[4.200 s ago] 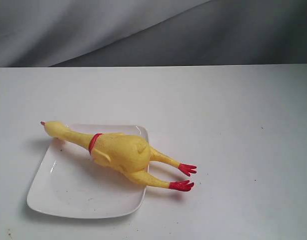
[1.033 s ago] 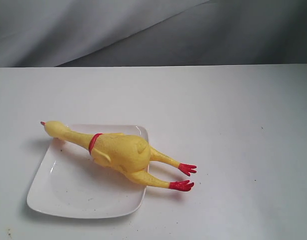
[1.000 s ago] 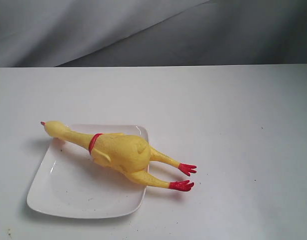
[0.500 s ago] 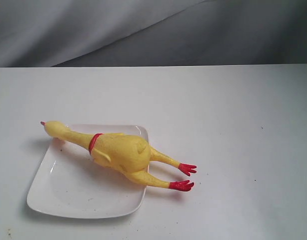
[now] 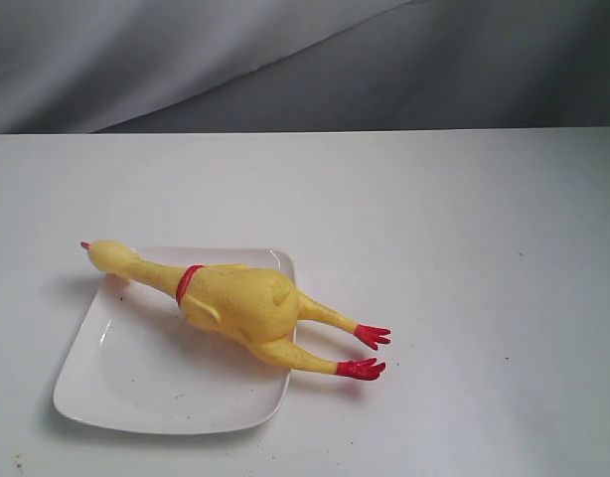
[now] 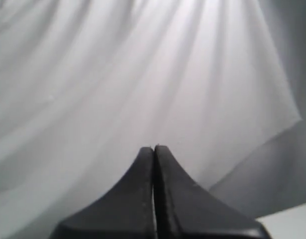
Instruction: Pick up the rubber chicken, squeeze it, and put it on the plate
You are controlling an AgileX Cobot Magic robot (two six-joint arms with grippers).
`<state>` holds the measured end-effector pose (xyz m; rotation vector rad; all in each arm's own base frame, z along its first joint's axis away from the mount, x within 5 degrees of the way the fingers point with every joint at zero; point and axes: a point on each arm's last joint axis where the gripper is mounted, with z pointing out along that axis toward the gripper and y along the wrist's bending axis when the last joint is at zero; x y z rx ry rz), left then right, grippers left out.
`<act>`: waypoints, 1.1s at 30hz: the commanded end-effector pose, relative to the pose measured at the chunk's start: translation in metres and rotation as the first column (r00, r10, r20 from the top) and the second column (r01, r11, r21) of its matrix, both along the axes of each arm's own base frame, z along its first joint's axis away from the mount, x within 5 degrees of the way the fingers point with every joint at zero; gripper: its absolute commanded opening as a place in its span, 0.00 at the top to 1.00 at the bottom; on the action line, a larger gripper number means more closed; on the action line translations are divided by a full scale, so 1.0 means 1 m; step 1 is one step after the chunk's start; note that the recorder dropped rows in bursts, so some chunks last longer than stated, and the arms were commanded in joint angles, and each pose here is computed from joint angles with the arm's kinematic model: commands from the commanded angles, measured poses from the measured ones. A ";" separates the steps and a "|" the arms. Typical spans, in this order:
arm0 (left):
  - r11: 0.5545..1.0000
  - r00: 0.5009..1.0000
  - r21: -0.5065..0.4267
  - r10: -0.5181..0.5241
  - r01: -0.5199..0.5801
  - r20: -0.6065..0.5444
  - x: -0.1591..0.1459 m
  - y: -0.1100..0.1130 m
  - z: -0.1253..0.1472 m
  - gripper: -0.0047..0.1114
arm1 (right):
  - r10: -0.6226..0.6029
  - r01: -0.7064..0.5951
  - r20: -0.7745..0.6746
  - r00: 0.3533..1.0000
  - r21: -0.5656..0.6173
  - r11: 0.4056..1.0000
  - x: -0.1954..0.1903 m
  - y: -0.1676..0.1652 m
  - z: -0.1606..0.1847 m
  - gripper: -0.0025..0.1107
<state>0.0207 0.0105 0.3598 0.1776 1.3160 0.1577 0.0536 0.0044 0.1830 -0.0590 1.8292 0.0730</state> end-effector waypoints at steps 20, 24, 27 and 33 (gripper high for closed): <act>0.959 0.953 -0.082 0.278 -0.270 0.120 -0.034 0.001 0.003 0.96 | -0.009 0.009 0.004 1.000 -0.008 1.000 0.000 -0.001 -0.001 0.98; 0.960 0.954 -0.071 0.276 -0.269 0.114 -0.034 0.001 0.003 0.96 | -0.009 0.009 0.004 1.000 -0.006 1.000 0.000 -0.001 -0.001 0.98; 0.966 0.961 -0.030 0.258 -0.256 0.103 -0.032 -0.002 0.001 0.96 | -0.009 0.009 0.004 1.000 -0.006 1.000 0.000 -0.001 -0.001 0.98; 0.976 0.976 -0.048 0.213 -0.211 0.035 -0.020 -0.004 -0.016 0.96 | -0.009 0.009 0.004 1.000 -0.006 1.000 0.000 -0.001 -0.001 0.98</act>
